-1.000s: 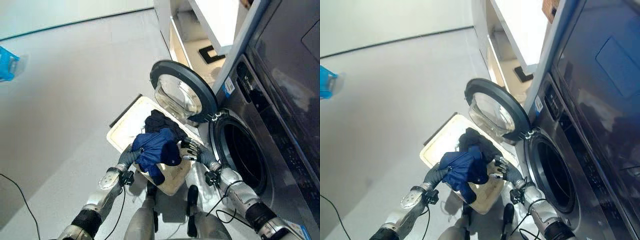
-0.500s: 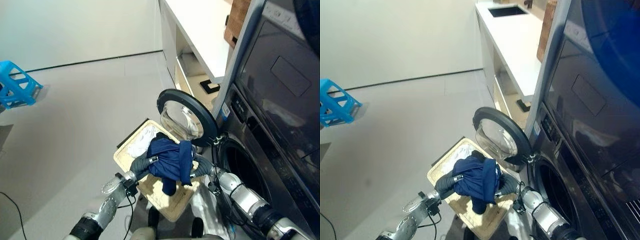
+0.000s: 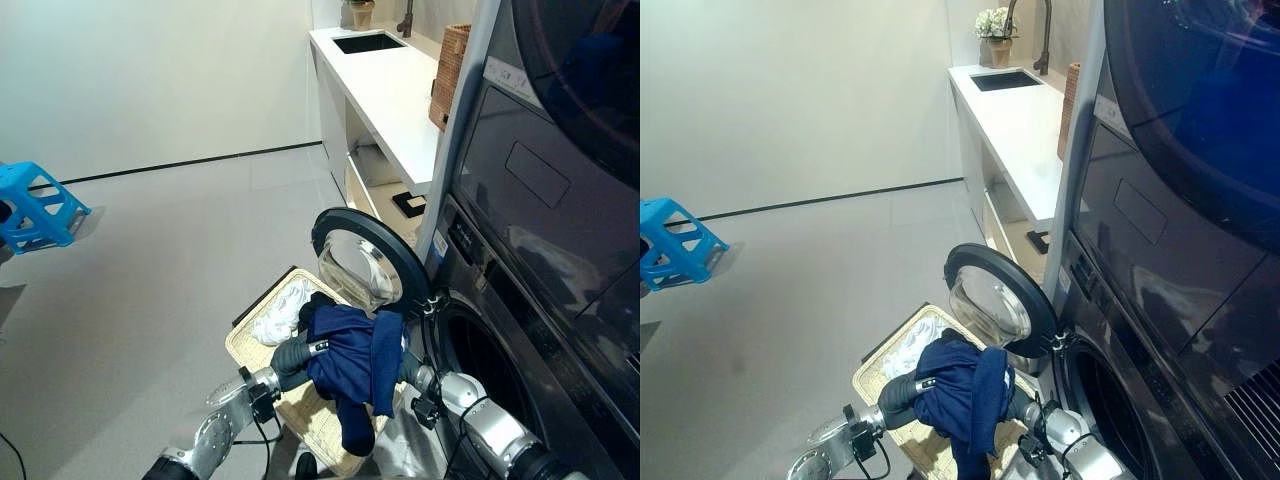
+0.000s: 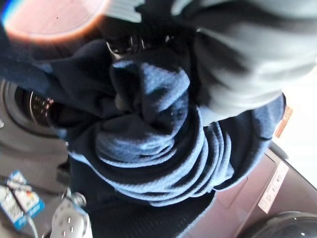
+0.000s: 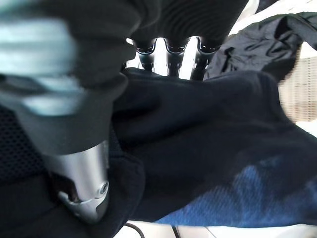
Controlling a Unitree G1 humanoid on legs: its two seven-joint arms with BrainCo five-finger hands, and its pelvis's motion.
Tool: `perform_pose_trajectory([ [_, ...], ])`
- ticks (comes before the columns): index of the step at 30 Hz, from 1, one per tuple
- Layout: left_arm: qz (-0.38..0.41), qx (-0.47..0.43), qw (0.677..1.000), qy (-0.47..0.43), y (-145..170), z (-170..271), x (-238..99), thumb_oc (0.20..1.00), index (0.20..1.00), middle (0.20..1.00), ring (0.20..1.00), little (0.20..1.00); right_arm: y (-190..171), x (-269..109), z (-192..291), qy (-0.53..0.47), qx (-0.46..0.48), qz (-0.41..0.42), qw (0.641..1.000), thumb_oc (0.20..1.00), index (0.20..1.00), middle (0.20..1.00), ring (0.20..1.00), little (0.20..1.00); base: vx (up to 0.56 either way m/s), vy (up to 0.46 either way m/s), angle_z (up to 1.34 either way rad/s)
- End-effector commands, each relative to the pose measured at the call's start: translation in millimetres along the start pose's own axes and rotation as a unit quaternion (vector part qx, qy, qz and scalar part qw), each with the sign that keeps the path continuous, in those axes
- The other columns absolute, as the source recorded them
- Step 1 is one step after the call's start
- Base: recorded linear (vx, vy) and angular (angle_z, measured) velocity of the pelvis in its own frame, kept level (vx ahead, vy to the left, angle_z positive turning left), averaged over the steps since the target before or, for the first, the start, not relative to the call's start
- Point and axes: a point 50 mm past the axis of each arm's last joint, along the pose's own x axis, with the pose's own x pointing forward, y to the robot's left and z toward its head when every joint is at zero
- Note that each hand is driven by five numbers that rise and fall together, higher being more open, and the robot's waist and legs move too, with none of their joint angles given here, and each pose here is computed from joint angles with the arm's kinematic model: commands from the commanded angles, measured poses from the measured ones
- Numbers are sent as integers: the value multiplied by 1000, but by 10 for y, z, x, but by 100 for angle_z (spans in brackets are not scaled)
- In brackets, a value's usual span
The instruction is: Put the clothes into the washing machine.
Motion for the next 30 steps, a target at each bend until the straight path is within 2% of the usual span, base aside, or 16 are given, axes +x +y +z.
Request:
perform_pose_trajectory([
  [1, -89, -38, 995, -26, -190, 22, 180, 200, 200, 200, 200, 200, 234, 169, 312, -73, 55, 60, 994, 875, 875, 875, 875, 875, 18, -12, -5],
  [2, -90, -52, 994, -21, -205, -29, 205, 200, 200, 200, 200, 200, 285, 194, 274, -69, 107, 71, 989, 216, 216, 216, 216, 216, 21, -14, -6],
  [10, -66, -73, 995, -13, -194, -121, 231, 200, 200, 200, 200, 200, 423, 218, 146, -52, 210, 83, 973, 200, 200, 200, 200, 200, 8, -8, -6],
  [11, 0, -43, 999, -6, -112, -123, 235, 1000, 1000, 1000, 1000, 1000, 433, 222, 112, -50, 240, 73, 967, 200, 200, 200, 200, 200, 0, 0, 0],
  [17, 91, 11, 996, -7, 24, -65, 185, 1000, 1000, 1000, 1000, 1000, 433, 213, 48, -41, 288, 54, 955, 200, 200, 200, 200, 200, 0, 0, 0],
  [18, 112, 29, 993, -7, 52, -46, 174, 1000, 1000, 1000, 1000, 1000, 432, 214, 41, -40, 294, 51, 954, 200, 200, 200, 200, 200, 0, 0, 0],
  [19, 179, 89, 980, -12, 138, 37, 136, 1000, 1000, 1000, 1000, 1000, 403, 214, 18, -38, 317, 36, 947, 200, 200, 200, 200, 200, 0, 0, 0],
  [20, 179, 89, 980, -12, 138, 37, 136, 1000, 1000, 1000, 1000, 1000, 403, 214, 18, -38, 317, 36, 947, 200, 200, 200, 200, 200, 0, 0, 0],
  [21, 294, 206, 933, -11, 287, 201, 39, 1000, 1000, 1000, 1000, 1000, 366, 221, -25, -37, 344, 15, 938, 200, 200, 200, 200, 200, 0, 0, 0],
  [23, 315, 237, 919, -9, 314, 249, 12, 1000, 1000, 1000, 1000, 1000, 346, 222, -28, -39, 354, 7, 934, 200, 200, 200, 200, 200, -18, -6, 1],
  [24, 352, 291, 890, 3, 363, 311, -35, 1000, 1000, 1000, 1000, 1000, 299, 220, -36, -44, 370, -5, 928, 200, 200, 200, 200, 200, -34, -11, 1],
  [25, 352, 291, 890, 3, 363, 311, -35, 1000, 1000, 1000, 1000, 1000, 299, 220, -36, -44, 370, -5, 928, 200, 200, 200, 200, 200, -73, -8, 1],
  [26, 410, 366, 835, 18, 459, 435, -118, 1000, 1000, 1000, 1000, 1000, 213, 223, -32, -54, 394, -25, 917, 200, 200, 200, 200, 200, -54, -2, 0],
  [30, 476, 450, 755, 39, 568, 591, -226, 1000, 1000, 1000, 1000, 1000, 51, 208, -46, -78, 446, -72, 889, 200, 200, 200, 200, 200, -33, -2, 1],
])
